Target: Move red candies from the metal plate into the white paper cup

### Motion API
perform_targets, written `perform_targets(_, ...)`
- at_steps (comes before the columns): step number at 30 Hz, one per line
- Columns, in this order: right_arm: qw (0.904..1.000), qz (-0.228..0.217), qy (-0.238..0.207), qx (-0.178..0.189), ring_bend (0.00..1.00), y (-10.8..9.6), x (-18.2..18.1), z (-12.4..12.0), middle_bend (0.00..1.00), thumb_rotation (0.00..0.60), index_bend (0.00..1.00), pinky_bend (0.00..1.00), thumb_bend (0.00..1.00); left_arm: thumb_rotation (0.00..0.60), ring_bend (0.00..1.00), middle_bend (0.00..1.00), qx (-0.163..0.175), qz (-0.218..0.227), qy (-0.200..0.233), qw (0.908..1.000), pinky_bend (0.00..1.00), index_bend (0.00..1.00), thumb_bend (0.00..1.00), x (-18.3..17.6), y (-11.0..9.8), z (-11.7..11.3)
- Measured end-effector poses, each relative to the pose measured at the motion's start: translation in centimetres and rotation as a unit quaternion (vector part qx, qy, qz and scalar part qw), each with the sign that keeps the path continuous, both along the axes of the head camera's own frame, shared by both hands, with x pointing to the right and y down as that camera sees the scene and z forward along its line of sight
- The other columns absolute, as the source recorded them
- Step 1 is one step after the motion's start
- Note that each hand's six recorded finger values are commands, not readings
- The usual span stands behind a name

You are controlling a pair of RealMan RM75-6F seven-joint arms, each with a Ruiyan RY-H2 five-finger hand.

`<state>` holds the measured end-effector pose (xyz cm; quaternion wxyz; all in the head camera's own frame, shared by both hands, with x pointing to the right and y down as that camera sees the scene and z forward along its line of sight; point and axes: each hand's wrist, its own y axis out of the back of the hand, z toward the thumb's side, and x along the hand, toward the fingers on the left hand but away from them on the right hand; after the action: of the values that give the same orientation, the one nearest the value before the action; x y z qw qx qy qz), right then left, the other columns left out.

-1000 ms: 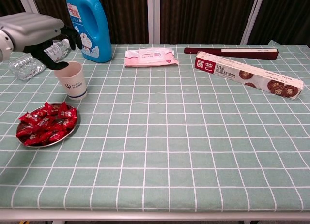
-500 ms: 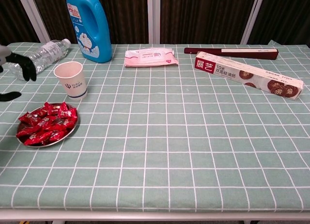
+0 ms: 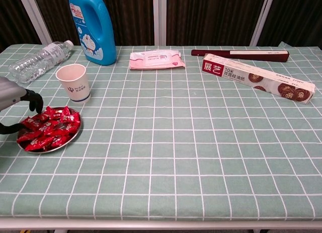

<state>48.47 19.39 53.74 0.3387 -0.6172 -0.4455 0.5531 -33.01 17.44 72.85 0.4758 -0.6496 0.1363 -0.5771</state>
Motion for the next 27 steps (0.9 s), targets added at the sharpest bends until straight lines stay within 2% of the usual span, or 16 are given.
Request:
perform_targets(12,1.0000,0.002,0.002,-0.001,0.09,0.0,0.1,0.0,0.13,0.600,0.00,0.43,0.10,0.600,0.95,0.50,-0.008,0.007,-0.026,0.9996,1.00,0.48,0.35,-0.1,-0.2,1.7)
perform_targets(18,1.0000,0.004,0.002,-0.002,0.09,0.0,0.1,0.0,0.13,0.600,0.00,0.43,0.10,0.600,0.95,0.55,-0.010,0.013,-0.028,0.9995,1.00,0.53,0.35,0.1,0.1,2.0)
perform_targets(24,1.0000,0.003,0.002,-0.001,0.09,0.0,0.1,-0.1,0.13,0.600,0.00,0.43,0.10,0.600,0.95,0.56,-0.015,0.022,-0.029,0.9992,1.00,0.54,0.34,0.3,0.5,2.4)
perform_targets(27,1.0000,0.004,0.002,0.000,0.09,0.0,0.2,-0.1,0.13,0.600,0.00,0.43,0.10,0.600,0.96,0.60,-0.016,0.023,-0.029,0.9992,1.00,0.58,0.34,0.4,0.5,2.5)
